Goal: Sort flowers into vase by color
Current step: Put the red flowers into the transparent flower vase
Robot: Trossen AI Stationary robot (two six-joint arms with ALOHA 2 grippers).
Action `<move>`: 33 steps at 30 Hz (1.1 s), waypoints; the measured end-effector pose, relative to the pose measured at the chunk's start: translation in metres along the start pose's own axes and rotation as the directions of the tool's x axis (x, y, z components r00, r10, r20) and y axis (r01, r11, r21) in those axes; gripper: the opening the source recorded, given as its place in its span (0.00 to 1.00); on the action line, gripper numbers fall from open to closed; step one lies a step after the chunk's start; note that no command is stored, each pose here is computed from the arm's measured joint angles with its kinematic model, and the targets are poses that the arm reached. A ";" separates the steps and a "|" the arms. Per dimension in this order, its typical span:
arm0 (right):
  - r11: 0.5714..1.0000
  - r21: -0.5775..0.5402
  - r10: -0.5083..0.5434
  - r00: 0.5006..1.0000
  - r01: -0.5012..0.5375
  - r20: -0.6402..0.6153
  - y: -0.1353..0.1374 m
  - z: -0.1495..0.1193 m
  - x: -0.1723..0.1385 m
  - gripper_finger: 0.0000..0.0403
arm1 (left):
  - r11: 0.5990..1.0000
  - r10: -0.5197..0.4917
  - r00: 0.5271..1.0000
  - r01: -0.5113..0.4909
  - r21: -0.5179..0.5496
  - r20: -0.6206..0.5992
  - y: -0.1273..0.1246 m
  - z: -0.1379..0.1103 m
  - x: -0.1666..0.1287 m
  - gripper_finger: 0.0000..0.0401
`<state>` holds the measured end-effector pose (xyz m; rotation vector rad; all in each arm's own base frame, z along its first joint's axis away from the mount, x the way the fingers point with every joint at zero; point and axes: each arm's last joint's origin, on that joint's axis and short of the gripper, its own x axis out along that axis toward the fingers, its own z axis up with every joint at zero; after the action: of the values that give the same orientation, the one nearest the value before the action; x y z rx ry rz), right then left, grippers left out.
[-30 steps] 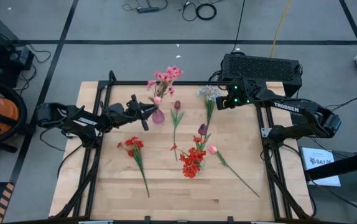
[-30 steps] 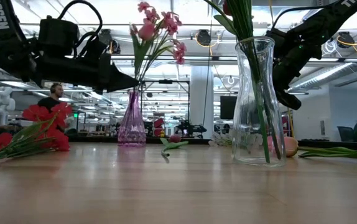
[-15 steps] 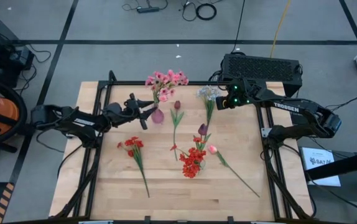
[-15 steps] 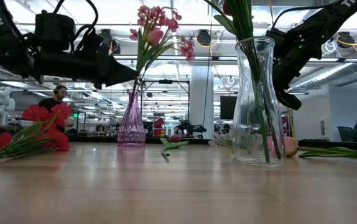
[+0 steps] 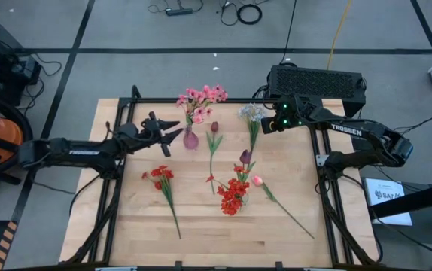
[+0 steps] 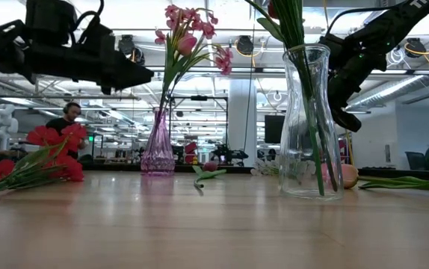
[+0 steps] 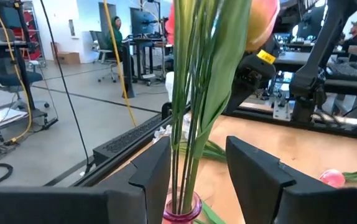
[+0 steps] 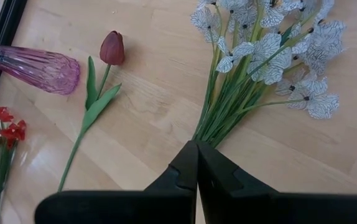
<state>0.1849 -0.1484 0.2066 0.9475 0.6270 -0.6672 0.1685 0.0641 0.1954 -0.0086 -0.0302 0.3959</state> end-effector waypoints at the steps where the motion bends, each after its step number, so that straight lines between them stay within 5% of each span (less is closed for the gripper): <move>1: 1.000 -0.008 0.000 1.000 0.000 0.000 0.000 0.000 0.000 0.00 | 1.000 0.003 1.000 -0.003 -0.012 0.001 0.000 0.001 -0.002 0.40; 7: 1.000 -0.020 -0.003 1.000 0.003 0.003 -0.002 0.001 -0.001 0.00 | 0.999 0.006 0.992 -0.011 -0.045 -0.123 -0.007 0.014 -0.005 0.40; 14: 0.998 -0.008 -0.062 0.997 0.061 -0.041 -0.013 -0.002 -0.010 0.00 | 0.996 0.088 0.915 -0.088 0.019 -0.394 -0.020 0.051 -0.002 0.40; 19: 0.994 -0.025 -0.112 0.987 0.110 -0.113 -0.019 -0.009 -0.012 0.00 | 0.968 0.148 0.880 -0.222 -0.114 -0.451 -0.024 0.070 -0.006 0.40; 30: 0.981 -0.020 -0.195 0.978 0.195 -0.067 -0.021 -0.008 -0.012 0.00 | 0.875 0.168 0.713 -0.426 -0.230 -0.680 -0.026 0.057 -0.025 0.40; 33: 0.969 -0.055 -0.244 0.969 0.242 -0.037 -0.022 -0.007 -0.013 0.03 | 0.874 0.149 0.701 -0.423 -0.239 -0.698 -0.029 0.055 -0.027 0.40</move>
<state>0.1591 -0.1491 0.2015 0.8476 0.8033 -0.8464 0.1530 0.0273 0.2501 -0.5597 0.6193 0.6901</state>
